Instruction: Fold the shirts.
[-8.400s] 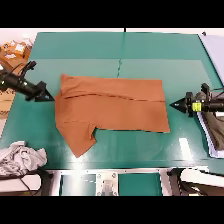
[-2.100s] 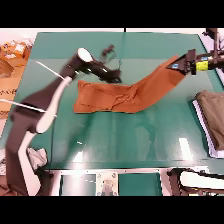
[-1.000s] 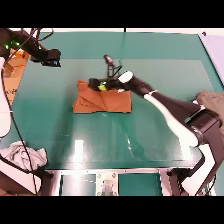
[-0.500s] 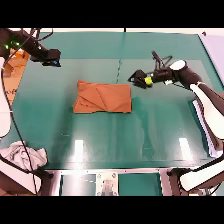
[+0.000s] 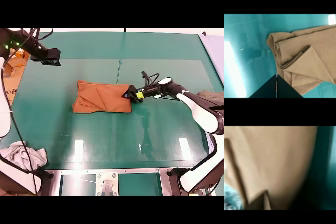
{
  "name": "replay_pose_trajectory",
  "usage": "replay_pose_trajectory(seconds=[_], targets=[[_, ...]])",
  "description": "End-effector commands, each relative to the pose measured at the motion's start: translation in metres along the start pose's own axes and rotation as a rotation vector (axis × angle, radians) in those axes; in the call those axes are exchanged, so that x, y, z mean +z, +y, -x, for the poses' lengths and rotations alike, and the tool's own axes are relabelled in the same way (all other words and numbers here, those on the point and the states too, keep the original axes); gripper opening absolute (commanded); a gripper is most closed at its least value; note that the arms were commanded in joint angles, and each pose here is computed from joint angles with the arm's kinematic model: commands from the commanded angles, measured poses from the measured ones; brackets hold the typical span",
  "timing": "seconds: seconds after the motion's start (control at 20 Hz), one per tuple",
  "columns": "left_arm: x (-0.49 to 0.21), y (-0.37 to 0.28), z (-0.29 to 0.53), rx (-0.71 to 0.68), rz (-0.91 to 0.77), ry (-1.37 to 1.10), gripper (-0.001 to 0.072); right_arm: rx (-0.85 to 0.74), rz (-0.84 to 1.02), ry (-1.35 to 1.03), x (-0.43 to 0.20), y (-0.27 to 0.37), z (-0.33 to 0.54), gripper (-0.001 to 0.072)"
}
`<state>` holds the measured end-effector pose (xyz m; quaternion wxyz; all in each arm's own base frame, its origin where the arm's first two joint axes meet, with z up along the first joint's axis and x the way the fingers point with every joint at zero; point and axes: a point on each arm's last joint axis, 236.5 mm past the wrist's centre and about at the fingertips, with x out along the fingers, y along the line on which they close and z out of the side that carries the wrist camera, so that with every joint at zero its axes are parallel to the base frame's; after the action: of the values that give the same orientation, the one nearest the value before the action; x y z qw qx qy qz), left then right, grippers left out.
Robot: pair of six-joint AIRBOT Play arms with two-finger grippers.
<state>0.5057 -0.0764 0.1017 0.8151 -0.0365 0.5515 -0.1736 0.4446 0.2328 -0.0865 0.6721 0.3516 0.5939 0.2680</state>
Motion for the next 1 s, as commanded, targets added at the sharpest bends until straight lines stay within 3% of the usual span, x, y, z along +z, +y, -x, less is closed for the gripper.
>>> replay_pose_trajectory(seconds=[0.0, 0.2, 0.4, 0.55, 0.95], targets=[[0.001, 0.0, 0.001, 0.001, 0.0, -0.003, 0.003, 0.085, 0.065, -0.018, 0.011, 0.045, -0.007, 0.0013], [0.001, 0.0, 0.001, 0.001, 0.0, -0.003, 0.0029, 0.151, 0.219, -0.212, 0.074, 0.126, 0.079, 0.0012], [0.0, 0.0, 0.001, 0.001, 0.0, -0.002, 0.003, 0.08, 0.266, -0.437, 0.122, 0.156, 0.228, 0.0012], [0.0, 0.0, 0.001, 0.001, 0.001, -0.002, 0.003, 0.019, 0.196, -0.589, 0.14, 0.129, 0.322, 0.0012], [0.001, 0.0, 0.001, 0.001, 0.003, -0.003, 0.0029, -0.189, -0.105, -0.913, 0.135, -0.033, 0.511, 0.0012]])
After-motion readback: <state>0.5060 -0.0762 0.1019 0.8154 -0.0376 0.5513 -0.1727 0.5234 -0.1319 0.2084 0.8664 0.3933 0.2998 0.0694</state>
